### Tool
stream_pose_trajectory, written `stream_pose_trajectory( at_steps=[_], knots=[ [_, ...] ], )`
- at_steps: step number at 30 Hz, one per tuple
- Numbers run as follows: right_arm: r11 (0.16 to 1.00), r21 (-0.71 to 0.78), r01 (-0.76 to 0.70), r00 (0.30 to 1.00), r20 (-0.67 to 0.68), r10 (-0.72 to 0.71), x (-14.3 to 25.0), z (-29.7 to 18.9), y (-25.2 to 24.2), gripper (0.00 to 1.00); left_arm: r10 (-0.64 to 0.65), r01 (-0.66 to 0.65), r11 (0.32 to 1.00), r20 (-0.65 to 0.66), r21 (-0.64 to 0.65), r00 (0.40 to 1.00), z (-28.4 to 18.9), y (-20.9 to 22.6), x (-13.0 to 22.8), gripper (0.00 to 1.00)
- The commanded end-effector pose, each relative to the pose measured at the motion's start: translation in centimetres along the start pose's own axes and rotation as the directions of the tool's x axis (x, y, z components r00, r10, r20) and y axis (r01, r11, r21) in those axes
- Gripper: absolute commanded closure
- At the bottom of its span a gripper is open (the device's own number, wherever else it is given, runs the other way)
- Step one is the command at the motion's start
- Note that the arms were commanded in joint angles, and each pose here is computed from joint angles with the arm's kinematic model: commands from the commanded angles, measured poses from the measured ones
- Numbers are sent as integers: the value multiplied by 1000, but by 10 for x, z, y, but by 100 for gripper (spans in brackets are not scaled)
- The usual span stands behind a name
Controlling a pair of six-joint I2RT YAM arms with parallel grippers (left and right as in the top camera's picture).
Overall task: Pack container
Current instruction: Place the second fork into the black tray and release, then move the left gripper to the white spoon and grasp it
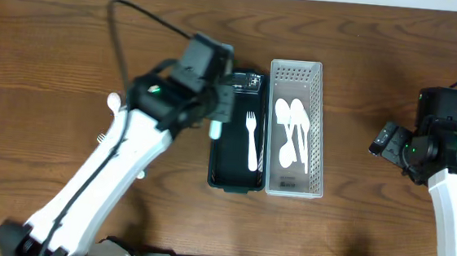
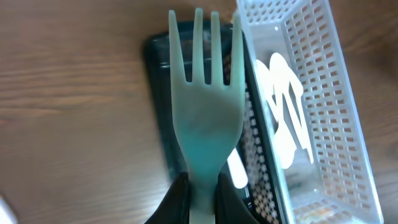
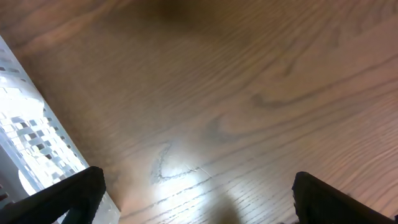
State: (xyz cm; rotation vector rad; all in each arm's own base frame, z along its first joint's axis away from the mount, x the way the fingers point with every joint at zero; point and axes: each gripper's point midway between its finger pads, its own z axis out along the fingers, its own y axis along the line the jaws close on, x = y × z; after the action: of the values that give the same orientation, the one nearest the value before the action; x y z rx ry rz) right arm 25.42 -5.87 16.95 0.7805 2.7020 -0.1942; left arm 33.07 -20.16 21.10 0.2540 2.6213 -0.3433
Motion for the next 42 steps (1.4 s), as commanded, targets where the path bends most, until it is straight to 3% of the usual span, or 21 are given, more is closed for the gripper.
stream_pose_trajectory(
  at_steps=[1,11,13,14,18,22,25,30,34,42],
  knots=[
    [1000,-12,21,1000,-9,-21,1,1,0,1,-49,47,999,-74,-27,996,38,-7,11,94],
    [1000,-12,21,1000,-9,-21,1,1,0,1,-22,-5,996,-288,-94,957,125,-16,61,93],
    [1000,-12,21,1000,-9,-21,1,1,0,1,-21,-11,995,-308,-101,951,132,-15,66,83],
    [1000,-12,21,1000,-9,-21,1,1,0,1,-22,-11,994,-314,-105,949,134,-14,68,73],
    [1000,-12,21,1000,-9,-21,1,1,0,1,-9,-23,995,-312,-100,950,132,-14,67,60],
    [1000,-12,21,1000,-9,-22,1,1,0,1,28,-52,995,-263,-84,964,113,-15,53,56],
    [1000,-12,28,1000,-9,-28,2,1,0,1,27,-48,989,-152,-139,988,80,-3,29,51],
    [1000,-13,28,1000,-10,-28,2,1,0,1,-44,57,969,62,-242,997,3,45,-10,41],
    [999,-18,28,1000,-11,-28,2,1,1,1,-153,193,934,154,-299,976,-37,108,-23,31],
    [999,-20,29,1000,-12,-29,2,1,2,1,-346,372,809,143,-455,927,-35,237,-11,20]
  ],
)
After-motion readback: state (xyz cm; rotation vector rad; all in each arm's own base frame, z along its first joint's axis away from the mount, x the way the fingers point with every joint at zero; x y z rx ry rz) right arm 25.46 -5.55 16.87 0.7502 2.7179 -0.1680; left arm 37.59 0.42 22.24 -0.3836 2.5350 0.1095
